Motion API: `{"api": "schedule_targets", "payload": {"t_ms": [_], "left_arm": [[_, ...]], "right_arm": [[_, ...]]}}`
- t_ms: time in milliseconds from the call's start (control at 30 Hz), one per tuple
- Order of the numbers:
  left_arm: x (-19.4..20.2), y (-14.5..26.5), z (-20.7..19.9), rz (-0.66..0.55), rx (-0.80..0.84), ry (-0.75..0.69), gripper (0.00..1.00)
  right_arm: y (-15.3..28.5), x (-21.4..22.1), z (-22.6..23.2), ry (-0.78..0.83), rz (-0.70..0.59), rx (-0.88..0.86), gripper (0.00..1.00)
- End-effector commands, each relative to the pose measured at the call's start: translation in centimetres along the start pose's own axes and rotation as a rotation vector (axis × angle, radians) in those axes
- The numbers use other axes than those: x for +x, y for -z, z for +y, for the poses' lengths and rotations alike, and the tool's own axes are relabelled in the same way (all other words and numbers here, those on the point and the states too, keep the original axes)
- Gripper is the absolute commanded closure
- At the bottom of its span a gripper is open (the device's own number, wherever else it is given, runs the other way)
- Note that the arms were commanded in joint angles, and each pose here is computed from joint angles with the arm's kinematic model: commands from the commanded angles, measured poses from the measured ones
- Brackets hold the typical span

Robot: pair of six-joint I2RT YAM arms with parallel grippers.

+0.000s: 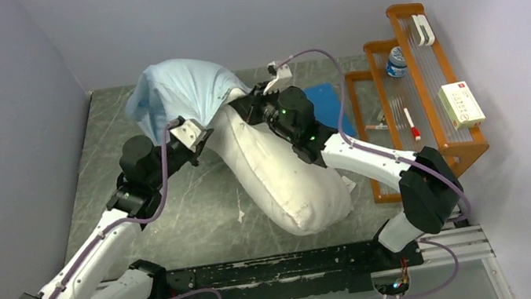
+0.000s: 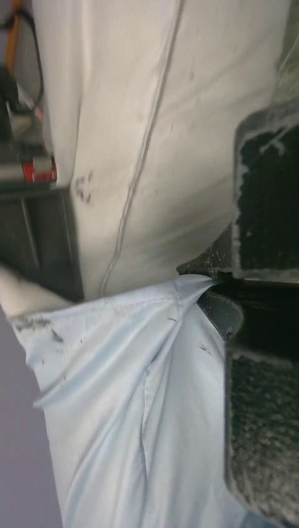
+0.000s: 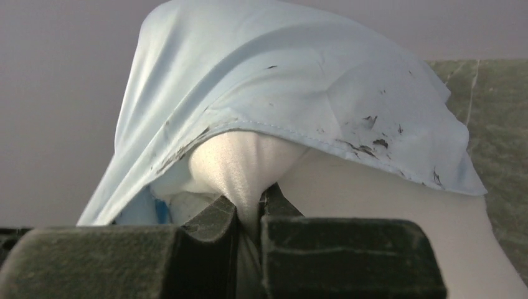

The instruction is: Put the pillow into the pillowcase

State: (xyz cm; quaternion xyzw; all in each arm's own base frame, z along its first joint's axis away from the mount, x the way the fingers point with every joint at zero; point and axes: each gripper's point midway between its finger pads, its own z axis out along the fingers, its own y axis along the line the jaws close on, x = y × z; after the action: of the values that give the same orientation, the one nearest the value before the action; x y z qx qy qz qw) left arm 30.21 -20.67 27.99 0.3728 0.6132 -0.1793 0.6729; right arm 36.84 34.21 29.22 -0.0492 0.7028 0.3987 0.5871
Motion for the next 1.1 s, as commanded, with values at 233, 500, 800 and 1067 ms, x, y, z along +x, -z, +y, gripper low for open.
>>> {"api": "schedule_targets", "payload": {"t_ms": [233,500,800,1067], "left_arm": [[-6.2,1.3,-7.6,-0.209,0.41,0.128,0.95],[-2.8,1.2,-8.2,-0.085,0.371,0.32,0.81],[-1.5,4.9,-6.6,0.043,0.214,0.264,0.49],[-5.3,6.9,-1.9,0.019,-0.035,0.287,0.39]], "right_arm": [[2.6,-14.9,3.4,-0.171,-0.518,-0.091,1.0],[0.6,-12.4,5.7,0.014,-0.306,-0.207,1.0],[0.4,3.2,3.1,0.298,0.181,-0.219,0.82],[3.8,5.0,3.6,0.331,0.41,-0.246,0.4]]}}
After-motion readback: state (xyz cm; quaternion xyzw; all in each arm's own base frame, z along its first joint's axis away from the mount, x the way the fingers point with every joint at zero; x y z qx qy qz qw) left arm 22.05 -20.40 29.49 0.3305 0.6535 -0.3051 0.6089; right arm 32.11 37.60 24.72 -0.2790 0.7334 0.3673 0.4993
